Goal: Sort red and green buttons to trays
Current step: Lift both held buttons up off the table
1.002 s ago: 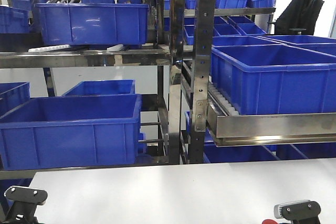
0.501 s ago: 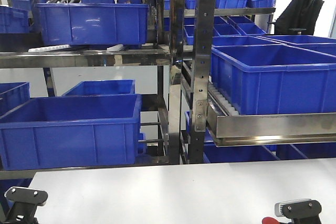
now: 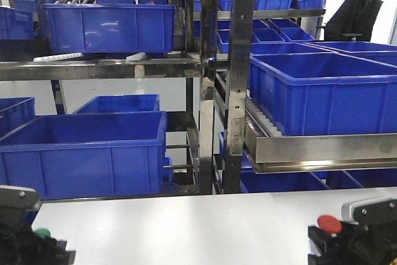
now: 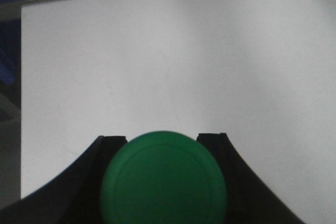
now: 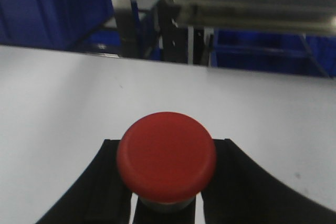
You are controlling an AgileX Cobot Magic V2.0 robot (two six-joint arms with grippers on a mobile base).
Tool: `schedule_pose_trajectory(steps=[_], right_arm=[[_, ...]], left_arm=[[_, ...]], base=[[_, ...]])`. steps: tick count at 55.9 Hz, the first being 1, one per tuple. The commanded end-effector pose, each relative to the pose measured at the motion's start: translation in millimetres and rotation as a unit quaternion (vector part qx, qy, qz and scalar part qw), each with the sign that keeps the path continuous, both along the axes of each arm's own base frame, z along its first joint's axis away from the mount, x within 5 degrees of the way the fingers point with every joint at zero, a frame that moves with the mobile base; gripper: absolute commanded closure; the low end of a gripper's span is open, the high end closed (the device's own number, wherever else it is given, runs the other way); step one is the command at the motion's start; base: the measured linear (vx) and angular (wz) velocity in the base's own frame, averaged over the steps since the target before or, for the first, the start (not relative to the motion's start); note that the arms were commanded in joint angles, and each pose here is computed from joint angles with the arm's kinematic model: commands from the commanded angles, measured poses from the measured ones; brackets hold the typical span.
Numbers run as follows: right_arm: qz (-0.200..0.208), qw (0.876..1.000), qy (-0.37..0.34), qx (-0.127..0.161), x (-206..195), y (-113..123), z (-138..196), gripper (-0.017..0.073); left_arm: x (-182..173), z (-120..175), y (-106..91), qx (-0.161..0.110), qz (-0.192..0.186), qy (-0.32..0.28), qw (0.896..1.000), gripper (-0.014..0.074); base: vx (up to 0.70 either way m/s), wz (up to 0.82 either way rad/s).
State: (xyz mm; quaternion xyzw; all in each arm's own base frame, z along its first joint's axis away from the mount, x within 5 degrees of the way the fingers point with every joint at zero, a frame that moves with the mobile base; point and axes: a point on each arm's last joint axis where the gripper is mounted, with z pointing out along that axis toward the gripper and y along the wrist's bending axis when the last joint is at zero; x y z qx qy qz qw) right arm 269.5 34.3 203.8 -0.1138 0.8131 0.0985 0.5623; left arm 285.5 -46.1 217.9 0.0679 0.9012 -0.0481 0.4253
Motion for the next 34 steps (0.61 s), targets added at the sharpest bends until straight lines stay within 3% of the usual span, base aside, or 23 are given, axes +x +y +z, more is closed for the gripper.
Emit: schedule_pose_trajectory(steps=[1, 7, 21, 29, 34], right_arm=[[0.045, 0.994, -0.092, 0.026, -14, 18, 48, 0.0568], [0.053, 0.991, -0.108, 0.052, -28, 34, 78, 0.0568], [0.045, 0.987, -0.153, 0.034, -40, 46, 154, 0.0568], [0.036, 0.983, -0.172, 0.045, -47, 42, 171, 0.0568], [0.033, 0.983, -0.176, 0.045, -51, 40, 174, 0.0568]], left_arm=[[-12, 52, 2.4, -0.015, 0.009, -0.101, 0.995, 0.0594], [-33, 88, 6.0, -0.025, 0.010, -0.168, 0.985, 0.0594], [-95, 158, 12.3, -0.051, -0.007, -0.292, 0.955, 0.0594], [-111, 176, 13.9, -0.048, -0.015, -0.324, 0.945, 0.0594], [-114, 178, 14.0, -0.049, -0.017, -0.326, 0.944, 0.0594]], base=[[0.00, 0.00], [0.00, 0.00], [0.00, 0.00], [0.00, 0.00], [0.00, 0.00]])
